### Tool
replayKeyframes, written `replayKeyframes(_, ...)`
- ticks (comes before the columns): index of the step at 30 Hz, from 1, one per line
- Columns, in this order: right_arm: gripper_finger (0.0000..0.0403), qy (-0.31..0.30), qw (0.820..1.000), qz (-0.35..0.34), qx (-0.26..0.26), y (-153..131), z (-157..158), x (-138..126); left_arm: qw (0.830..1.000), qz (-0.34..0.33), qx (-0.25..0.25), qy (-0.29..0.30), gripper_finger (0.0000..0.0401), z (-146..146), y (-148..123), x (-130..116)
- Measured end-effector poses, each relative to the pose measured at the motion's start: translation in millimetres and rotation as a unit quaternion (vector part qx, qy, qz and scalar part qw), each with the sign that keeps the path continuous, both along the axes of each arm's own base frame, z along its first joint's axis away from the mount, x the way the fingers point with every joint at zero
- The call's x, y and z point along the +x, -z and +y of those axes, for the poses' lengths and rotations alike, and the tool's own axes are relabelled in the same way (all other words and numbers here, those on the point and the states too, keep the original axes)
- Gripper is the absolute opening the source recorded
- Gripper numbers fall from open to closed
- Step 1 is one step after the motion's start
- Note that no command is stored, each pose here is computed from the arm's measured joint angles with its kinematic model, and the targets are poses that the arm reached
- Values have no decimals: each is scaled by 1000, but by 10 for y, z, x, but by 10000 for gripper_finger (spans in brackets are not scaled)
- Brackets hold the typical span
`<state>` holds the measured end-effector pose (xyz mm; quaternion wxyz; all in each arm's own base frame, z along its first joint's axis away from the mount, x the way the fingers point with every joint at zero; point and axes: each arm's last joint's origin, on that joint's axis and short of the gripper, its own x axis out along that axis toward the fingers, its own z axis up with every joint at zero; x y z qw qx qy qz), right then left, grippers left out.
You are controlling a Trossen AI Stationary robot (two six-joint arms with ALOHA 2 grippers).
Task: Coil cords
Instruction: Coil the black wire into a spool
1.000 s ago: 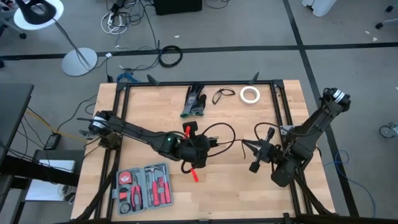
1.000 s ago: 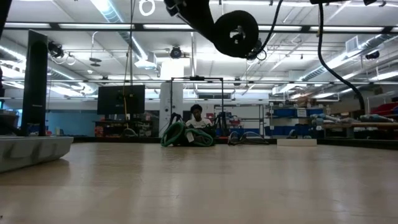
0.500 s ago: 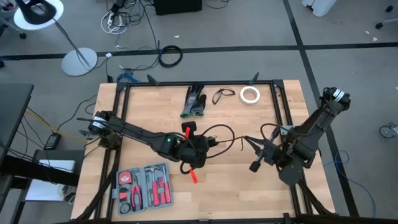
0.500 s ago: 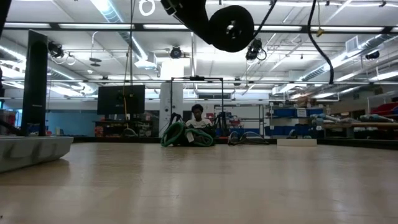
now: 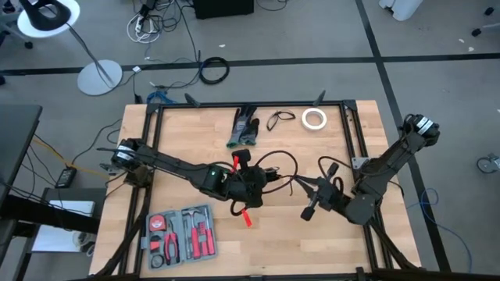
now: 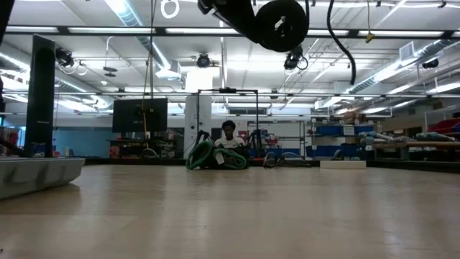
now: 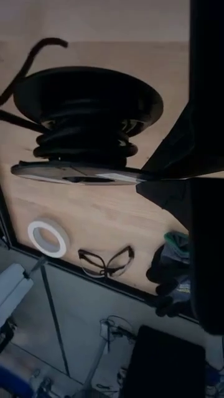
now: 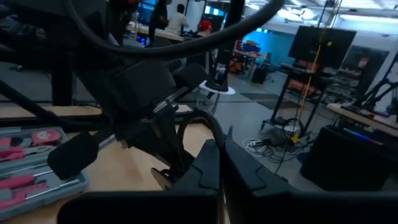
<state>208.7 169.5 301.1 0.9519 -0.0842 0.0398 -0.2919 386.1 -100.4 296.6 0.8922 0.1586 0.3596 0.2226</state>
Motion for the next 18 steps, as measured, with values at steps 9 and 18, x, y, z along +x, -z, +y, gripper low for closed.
replayKeyframes(9, 0, 4, 1000, -12, -15, -48, -9, 154, 1000, -13, -5, -6, 0, 12, -12, 17)
replayKeyframes(18, 0, -33, 999, -21, -9, -57, -95, 257, 999, -29, -14, -18, 0, 61, -27, 47)
